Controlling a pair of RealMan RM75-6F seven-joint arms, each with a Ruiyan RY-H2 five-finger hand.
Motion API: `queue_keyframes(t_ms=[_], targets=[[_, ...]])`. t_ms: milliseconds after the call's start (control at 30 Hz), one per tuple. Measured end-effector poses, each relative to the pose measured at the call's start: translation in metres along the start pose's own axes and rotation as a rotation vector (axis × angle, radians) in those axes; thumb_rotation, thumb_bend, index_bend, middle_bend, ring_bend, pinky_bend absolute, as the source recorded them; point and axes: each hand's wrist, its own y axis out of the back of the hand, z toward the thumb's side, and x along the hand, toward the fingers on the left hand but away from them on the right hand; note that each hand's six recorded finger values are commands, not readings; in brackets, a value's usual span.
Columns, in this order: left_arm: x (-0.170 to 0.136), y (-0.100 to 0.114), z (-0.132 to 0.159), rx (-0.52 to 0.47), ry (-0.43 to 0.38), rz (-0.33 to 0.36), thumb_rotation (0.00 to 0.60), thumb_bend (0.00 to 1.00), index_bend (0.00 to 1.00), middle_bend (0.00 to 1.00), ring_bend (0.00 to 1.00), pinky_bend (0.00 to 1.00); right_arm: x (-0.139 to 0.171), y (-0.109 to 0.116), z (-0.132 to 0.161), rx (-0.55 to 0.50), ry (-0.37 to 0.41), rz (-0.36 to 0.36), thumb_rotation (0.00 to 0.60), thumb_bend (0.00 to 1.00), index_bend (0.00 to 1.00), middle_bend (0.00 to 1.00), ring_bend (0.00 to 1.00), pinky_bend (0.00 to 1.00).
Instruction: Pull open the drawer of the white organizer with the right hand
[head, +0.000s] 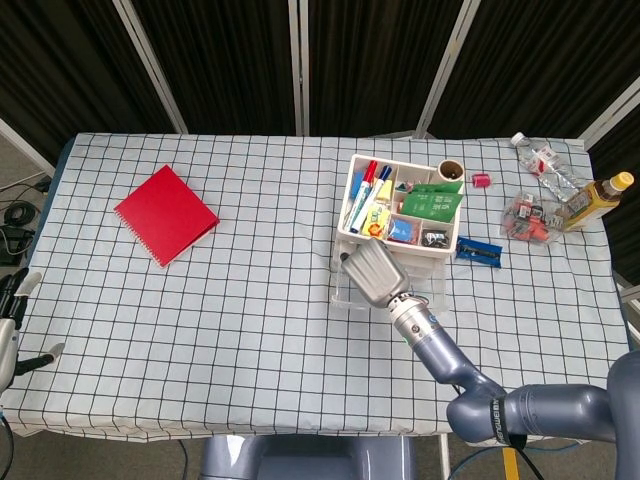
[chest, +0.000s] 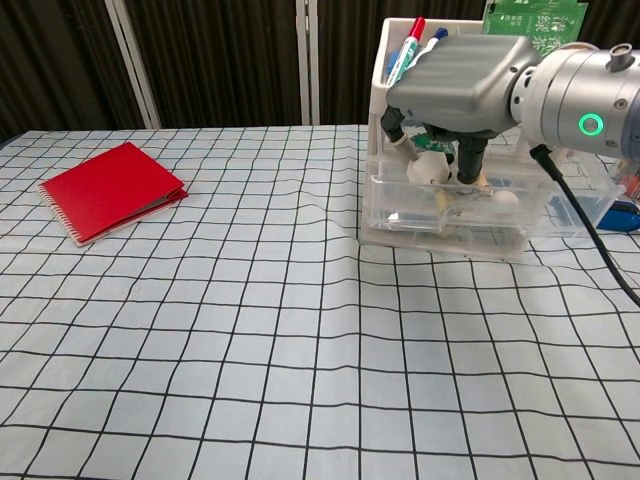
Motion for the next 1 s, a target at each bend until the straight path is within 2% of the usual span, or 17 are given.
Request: queue_keyframes(t_ms=[133, 433, 767, 1000], targets=[[0.0, 0.0, 0.0, -0.002, -0.002, -0.002, 0.6, 0.0, 0.0, 0.0, 0.0, 0.0, 0.0, -0.001, 0.0, -0.001, 0.0, -0.003, 0.6, 0.09, 0.56, 1.0, 1.0, 0.86], [-0.001, 0.0, 0.0, -0.004, -0.004, -0.003, 0.6, 0.0, 0.0, 0.0, 0.0, 0.0, 0.0, -0.003, 0.003, -0.019, 0.011, -0.021, 0.6, 0.23, 0.63, 1.0, 1.0, 0.86], [0.0, 0.0, -0.001, -0.006, -0.001, -0.004, 0.6, 0.0, 0.0, 0.0, 0.0, 0.0, 0.003, -0.001, 0.004, -0.022, 0.018, -0.032, 0.6, 0.24, 0.64, 1.0, 1.0, 0.86], [-0.001, 0.002, 0.0, -0.009, -0.005, 0.005, 0.6, 0.0, 0.0, 0.0, 0.0, 0.0, 0.012, 0.02, 0.004, -0.025, 0.025, -0.079, 0.6, 0.24, 0.64, 1.0, 1.0, 0.86]])
